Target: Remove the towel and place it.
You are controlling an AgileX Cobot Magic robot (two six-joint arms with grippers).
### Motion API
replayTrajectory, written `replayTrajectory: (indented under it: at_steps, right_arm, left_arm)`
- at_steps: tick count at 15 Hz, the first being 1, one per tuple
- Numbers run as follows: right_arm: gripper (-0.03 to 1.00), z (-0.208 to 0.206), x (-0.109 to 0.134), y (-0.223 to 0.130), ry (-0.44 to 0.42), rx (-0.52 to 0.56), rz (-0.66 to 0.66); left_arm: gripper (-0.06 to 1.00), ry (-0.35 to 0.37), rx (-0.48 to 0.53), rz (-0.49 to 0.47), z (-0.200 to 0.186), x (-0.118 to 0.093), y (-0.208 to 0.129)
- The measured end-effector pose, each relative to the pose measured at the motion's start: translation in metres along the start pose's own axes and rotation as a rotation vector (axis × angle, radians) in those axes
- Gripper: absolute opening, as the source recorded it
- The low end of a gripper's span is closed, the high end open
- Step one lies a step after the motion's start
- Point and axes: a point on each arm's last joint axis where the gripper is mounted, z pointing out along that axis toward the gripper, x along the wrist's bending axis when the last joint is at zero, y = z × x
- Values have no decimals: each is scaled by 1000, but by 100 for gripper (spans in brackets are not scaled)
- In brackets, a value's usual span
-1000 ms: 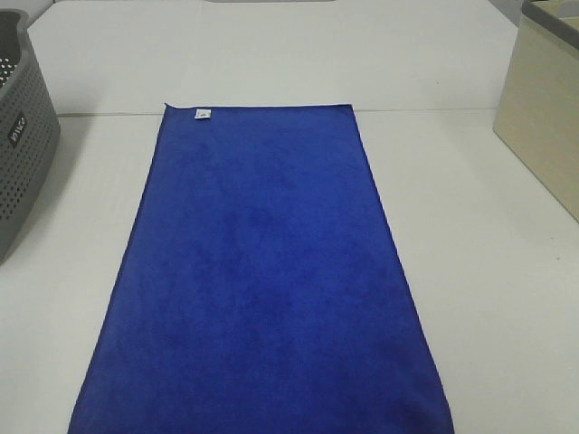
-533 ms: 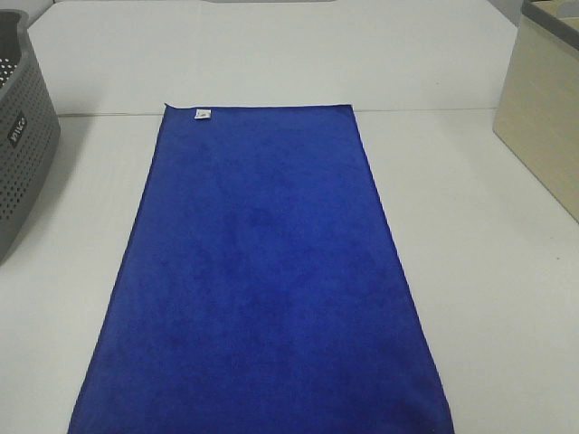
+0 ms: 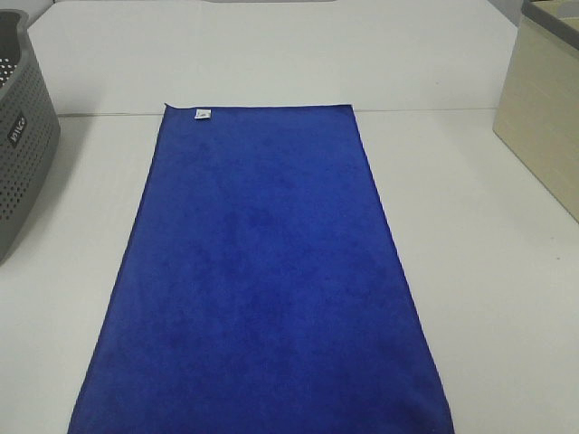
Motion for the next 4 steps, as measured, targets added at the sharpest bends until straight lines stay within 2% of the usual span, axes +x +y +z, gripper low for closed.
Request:
replayTrajectory:
  at_steps: [4]
  right_arm:
    - [78,0,0,0,0,0,0]
  left_arm:
    - [85,-18,-1,-10,0,-2,0]
